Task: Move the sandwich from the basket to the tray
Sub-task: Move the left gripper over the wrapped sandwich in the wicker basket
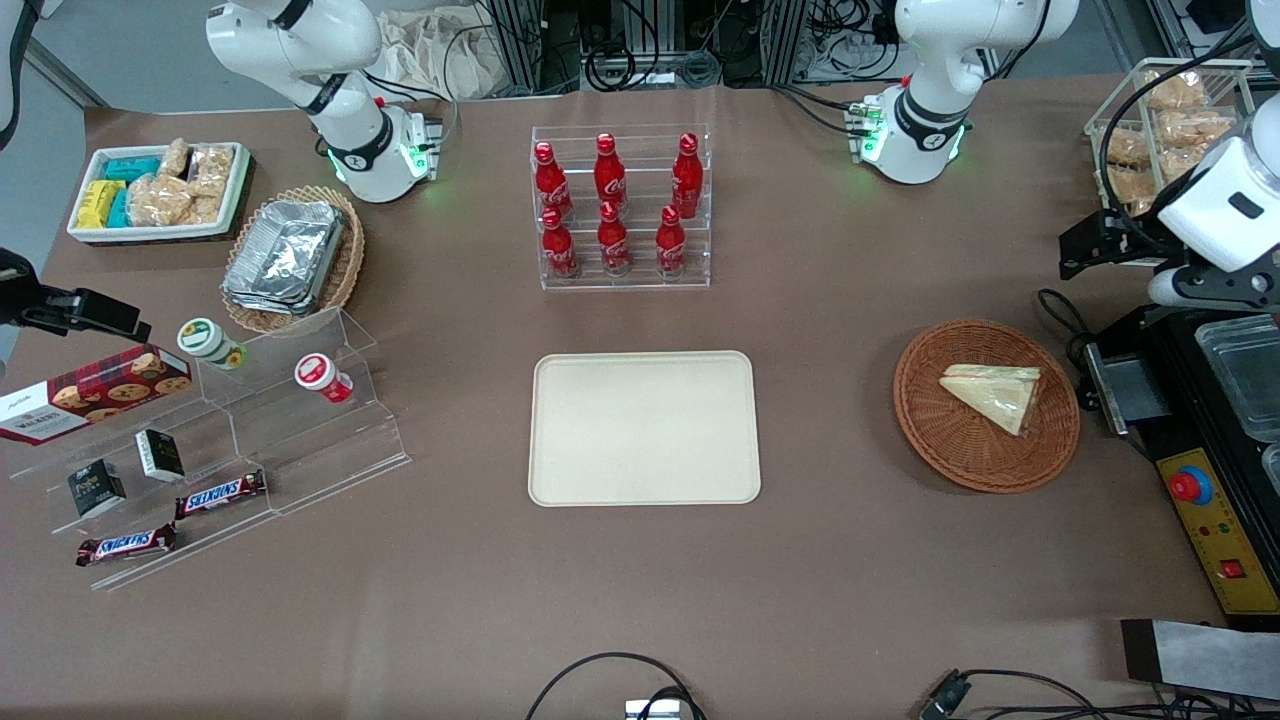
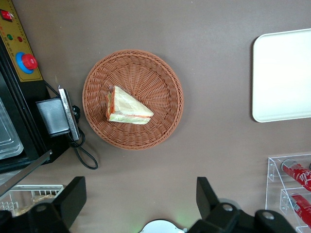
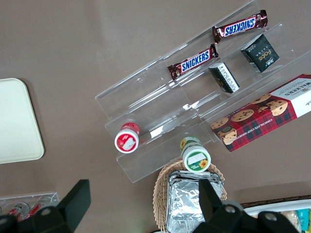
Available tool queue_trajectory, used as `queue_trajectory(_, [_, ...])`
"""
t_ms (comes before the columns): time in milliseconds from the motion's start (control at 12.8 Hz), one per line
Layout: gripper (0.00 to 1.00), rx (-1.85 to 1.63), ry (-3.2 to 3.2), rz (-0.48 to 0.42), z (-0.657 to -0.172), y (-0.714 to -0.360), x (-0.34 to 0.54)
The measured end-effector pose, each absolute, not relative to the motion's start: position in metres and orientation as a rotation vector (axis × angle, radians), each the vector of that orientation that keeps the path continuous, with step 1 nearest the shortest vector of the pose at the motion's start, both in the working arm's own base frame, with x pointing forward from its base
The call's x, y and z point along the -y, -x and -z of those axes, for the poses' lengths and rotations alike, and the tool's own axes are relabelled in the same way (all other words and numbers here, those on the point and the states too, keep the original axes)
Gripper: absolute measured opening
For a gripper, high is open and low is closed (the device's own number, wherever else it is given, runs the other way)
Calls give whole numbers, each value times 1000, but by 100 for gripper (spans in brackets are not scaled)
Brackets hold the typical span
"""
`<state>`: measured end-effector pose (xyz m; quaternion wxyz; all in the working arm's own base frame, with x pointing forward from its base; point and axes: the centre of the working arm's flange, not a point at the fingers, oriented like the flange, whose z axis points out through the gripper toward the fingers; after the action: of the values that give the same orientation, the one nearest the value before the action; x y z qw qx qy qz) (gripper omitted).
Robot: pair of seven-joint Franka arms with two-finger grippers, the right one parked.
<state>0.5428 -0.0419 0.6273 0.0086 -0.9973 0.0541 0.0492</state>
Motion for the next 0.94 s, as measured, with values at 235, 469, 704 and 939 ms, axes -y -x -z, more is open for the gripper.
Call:
queue_trajectory(235, [100,-167,3115,-159,-625,-544,42])
queue_trajectory(469, [100,-69,3112,-202,-610,-552,32])
queue_trajectory(704, [100,147,3097,-252,-568,-568,15])
queue_trajectory(939, [100,441,3074,-196,-500,-572,-22])
